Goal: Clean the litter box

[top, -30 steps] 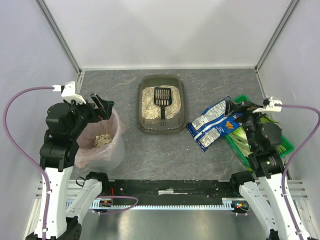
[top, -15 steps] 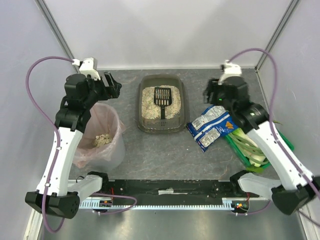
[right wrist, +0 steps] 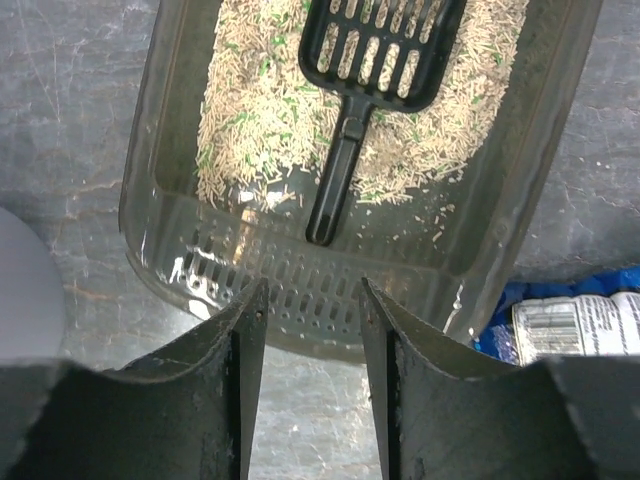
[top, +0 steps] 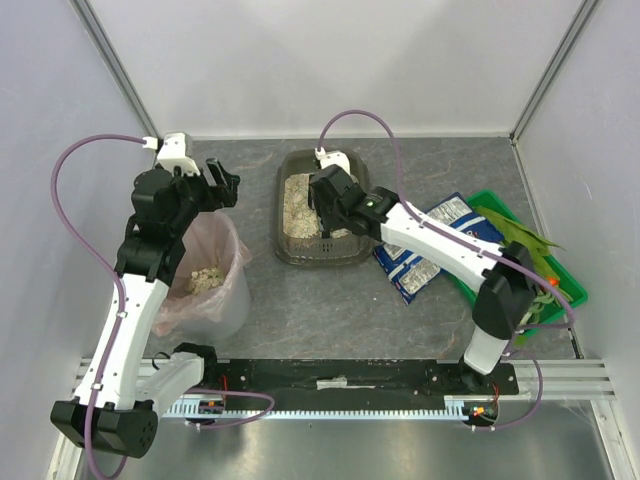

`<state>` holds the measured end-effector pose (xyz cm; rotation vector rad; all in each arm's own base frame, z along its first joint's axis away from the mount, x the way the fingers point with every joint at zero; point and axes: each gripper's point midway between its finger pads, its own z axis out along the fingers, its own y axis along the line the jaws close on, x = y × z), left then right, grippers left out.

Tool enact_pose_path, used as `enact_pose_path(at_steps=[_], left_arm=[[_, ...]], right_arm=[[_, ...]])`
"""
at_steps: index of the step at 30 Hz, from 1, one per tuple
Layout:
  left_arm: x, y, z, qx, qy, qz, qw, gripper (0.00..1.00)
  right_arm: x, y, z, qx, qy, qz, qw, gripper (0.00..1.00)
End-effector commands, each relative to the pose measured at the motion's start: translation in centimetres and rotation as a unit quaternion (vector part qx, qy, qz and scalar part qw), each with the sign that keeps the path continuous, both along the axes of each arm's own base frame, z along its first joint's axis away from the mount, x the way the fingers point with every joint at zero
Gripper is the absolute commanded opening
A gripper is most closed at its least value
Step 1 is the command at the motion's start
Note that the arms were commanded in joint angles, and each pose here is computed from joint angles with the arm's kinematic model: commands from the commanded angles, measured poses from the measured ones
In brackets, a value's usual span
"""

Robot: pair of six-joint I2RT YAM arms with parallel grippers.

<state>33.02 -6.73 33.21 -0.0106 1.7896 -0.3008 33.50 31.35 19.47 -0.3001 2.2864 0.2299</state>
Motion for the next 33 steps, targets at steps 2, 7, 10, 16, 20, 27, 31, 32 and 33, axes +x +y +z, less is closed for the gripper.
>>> enact_pose_path(at_steps=[2, 7, 10, 16, 20, 27, 31, 32, 33], left_arm=[[0.4, 0.2, 1.3, 0.01, -0.032, 0.002, 0.999, 0.84], [0.7, 0.1, 0.8, 0.005, -0.025, 0.002, 1.0, 0.84], [0.7, 0.2, 0.8, 0.007, -0.026, 0.004, 1.0, 0.84], [0.3, 0.3, 1.2, 0.006, -0.036, 0.005, 0.999, 0.84], [0.5, 0.2, 0.8, 0.005, -0.03, 0.005, 1.0, 0.84], [0.6, 0.5, 0.7, 0.008, -0.028, 0.012, 0.999, 0.84], [0.6, 0.4, 0.6, 0.008, -0.027, 0.01, 1.0, 0.84], [0.6, 0.4, 0.6, 0.008, -0.027, 0.01, 1.0, 0.84], [0.7, 0.4, 0.6, 0.008, -0.027, 0.01, 1.0, 0.84]], right_arm=[[2.1, 1.4, -0.2, 0.002, 0.001, -0.027, 1.0, 0.47], [5.9, 1.4, -3.1, -0.042, 0.02, -0.023, 0.999, 0.48], [6.8, 1.6, -4.4, -0.047, 0.03, -0.027, 0.998, 0.48], [7.3, 1.6, -8.3, -0.076, 0.048, -0.034, 0.995, 0.53], [7.0, 1.6, -10.3, -0.08, 0.055, -0.031, 0.995, 0.54], [7.4, 0.4, -12.6, -0.104, 0.044, -0.053, 0.992, 0.5], [7.9, 0.0, -13.0, -0.116, 0.029, -0.058, 0.991, 0.47], [7.9, 0.1, -13.2, -0.116, 0.028, -0.058, 0.991, 0.47], [8.0, 0.3, -13.3, -0.109, 0.029, -0.055, 0.992, 0.47]])
